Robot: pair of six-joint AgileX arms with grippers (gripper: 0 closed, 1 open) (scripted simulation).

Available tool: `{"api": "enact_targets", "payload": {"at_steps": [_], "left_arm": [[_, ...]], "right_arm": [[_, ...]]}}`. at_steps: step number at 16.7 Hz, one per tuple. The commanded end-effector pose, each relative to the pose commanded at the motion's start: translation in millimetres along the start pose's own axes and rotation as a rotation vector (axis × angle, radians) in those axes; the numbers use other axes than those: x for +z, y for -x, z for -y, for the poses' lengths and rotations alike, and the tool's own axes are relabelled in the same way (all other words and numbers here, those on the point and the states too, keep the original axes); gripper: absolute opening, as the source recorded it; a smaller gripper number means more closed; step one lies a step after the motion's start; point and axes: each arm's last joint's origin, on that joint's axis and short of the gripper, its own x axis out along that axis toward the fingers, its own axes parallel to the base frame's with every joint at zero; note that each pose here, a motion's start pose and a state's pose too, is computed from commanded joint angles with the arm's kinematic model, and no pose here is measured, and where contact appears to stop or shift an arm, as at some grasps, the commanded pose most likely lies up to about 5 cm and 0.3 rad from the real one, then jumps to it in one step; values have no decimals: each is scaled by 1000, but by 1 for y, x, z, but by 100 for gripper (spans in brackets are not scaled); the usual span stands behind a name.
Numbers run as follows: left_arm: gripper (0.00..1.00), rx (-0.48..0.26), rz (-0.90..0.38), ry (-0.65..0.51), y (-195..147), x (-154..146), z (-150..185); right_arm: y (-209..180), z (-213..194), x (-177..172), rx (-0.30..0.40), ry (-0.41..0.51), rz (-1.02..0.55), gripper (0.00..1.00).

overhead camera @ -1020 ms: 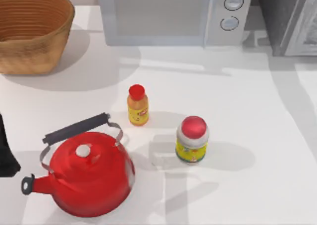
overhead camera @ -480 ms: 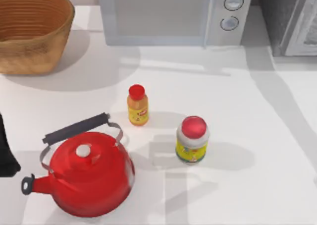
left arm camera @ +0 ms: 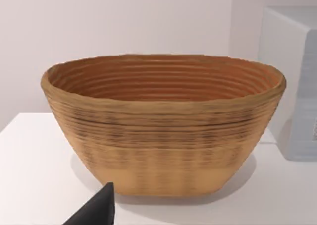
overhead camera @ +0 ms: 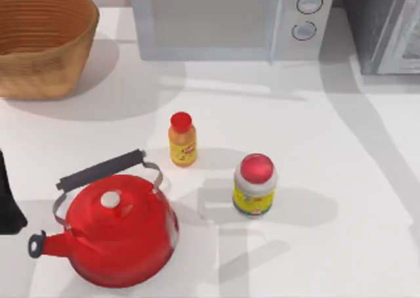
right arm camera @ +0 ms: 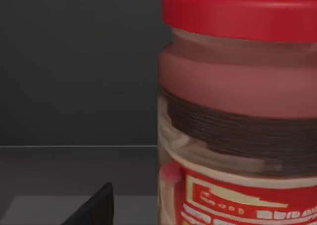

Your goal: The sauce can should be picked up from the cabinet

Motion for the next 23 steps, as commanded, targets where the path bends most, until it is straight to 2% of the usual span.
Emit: {"api": "enact_targets", "payload": {"at_steps": [6, 11, 23], "left_arm": [[100, 0, 0, 0, 0, 0, 0], [100, 0, 0, 0, 0, 0, 0], [100, 0, 0, 0, 0, 0, 0]], "right_arm": [[-46, 0, 0, 0, 0, 1, 100], [-50, 0, 0, 0, 0, 1, 100], [-50, 0, 0, 0, 0, 1, 10]]}}
